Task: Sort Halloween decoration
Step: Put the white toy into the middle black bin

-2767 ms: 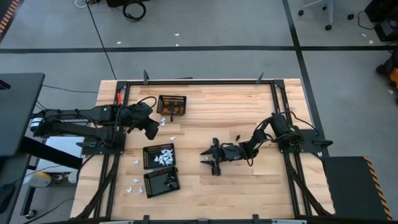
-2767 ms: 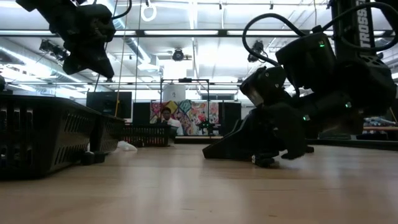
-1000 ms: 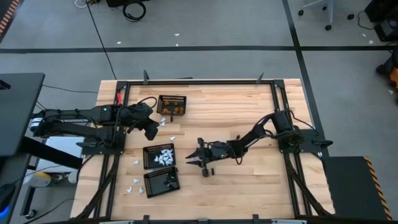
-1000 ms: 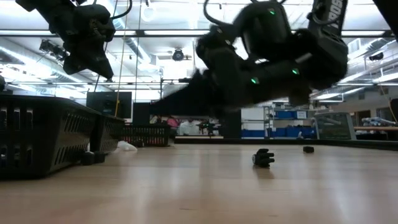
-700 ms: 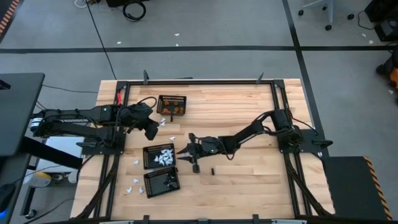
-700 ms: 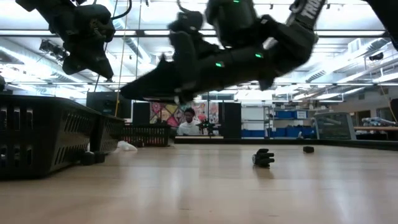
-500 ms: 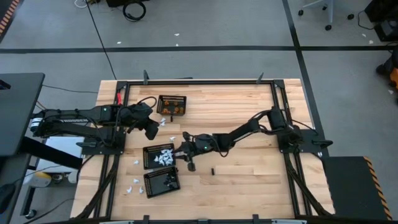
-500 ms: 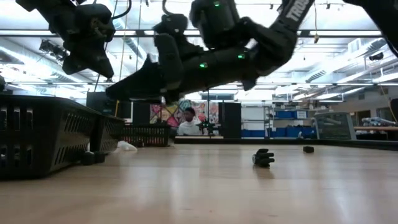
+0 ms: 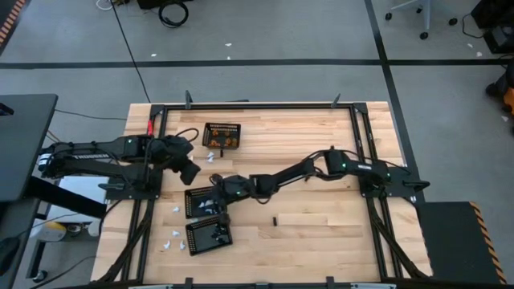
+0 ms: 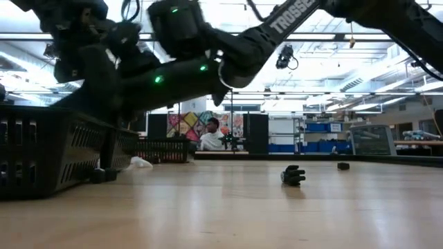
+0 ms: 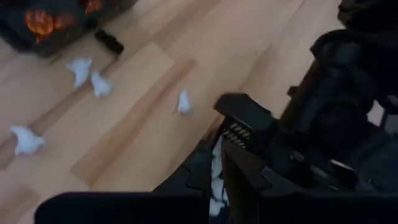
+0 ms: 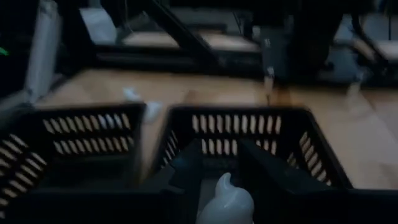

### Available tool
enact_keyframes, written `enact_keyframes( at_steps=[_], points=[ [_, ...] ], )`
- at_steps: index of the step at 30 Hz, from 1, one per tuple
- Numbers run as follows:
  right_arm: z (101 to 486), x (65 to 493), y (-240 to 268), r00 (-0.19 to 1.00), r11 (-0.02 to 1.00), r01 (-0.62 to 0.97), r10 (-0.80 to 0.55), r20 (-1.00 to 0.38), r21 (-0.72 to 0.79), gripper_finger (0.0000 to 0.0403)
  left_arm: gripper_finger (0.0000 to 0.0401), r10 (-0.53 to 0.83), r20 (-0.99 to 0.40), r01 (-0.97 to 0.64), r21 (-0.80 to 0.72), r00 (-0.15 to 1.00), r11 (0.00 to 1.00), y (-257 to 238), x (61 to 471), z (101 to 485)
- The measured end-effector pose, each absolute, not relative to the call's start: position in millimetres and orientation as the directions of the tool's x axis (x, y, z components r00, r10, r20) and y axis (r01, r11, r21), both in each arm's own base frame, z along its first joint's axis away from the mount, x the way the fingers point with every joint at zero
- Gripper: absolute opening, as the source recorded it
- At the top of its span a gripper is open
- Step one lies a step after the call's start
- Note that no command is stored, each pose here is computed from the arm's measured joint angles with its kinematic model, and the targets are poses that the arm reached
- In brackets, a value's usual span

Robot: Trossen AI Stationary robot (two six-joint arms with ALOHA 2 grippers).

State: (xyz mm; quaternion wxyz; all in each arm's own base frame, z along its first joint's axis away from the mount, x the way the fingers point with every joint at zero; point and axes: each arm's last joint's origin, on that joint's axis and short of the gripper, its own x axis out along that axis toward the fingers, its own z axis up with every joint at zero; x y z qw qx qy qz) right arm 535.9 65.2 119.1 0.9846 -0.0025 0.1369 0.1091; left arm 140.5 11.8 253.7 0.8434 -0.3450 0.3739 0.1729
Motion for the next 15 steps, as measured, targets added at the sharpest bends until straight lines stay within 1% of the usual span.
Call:
enact_keyframes(
  at_steps=[3, 9, 11, 13, 15],
  points=[
    [120, 542, 62, 0.935, 0.979, -0.202, 0.203, -0.292, 0.033, 0.0118, 0.0043, 0.013, -0.799, -0.587, -0.43, 0.601, 0.686, 10, 134, 249],
    [125, 543, 50, 0.932, 0.982, -0.18, 0.187, -0.312, 0.051, 0.0142, 0.0043, 0.01, -0.823, -0.628, -0.425, 0.568, 0.651, 10, 132, 246],
    [133, 543, 47, 0.936, 0.983, -0.169, 0.181, -0.3, 0.066, 0.0147, 0.0043, 0.015, -0.834, -0.65, -0.418, 0.551, 0.635, 10, 130, 245],
    [143, 541, 43, 0.93, 0.983, -0.158, 0.18, -0.32, 0.093, 0.0149, 0.0045, 0.022, -0.845, -0.671, -0.409, 0.535, 0.619, 10, 128, 244],
    [155, 536, 38, 0.908, 0.983, -0.141, 0.176, -0.381, 0.117, 0.0149, 0.005, 0.035, -0.859, -0.701, -0.391, 0.51, 0.596, 11, 126, 243]
  ],
)
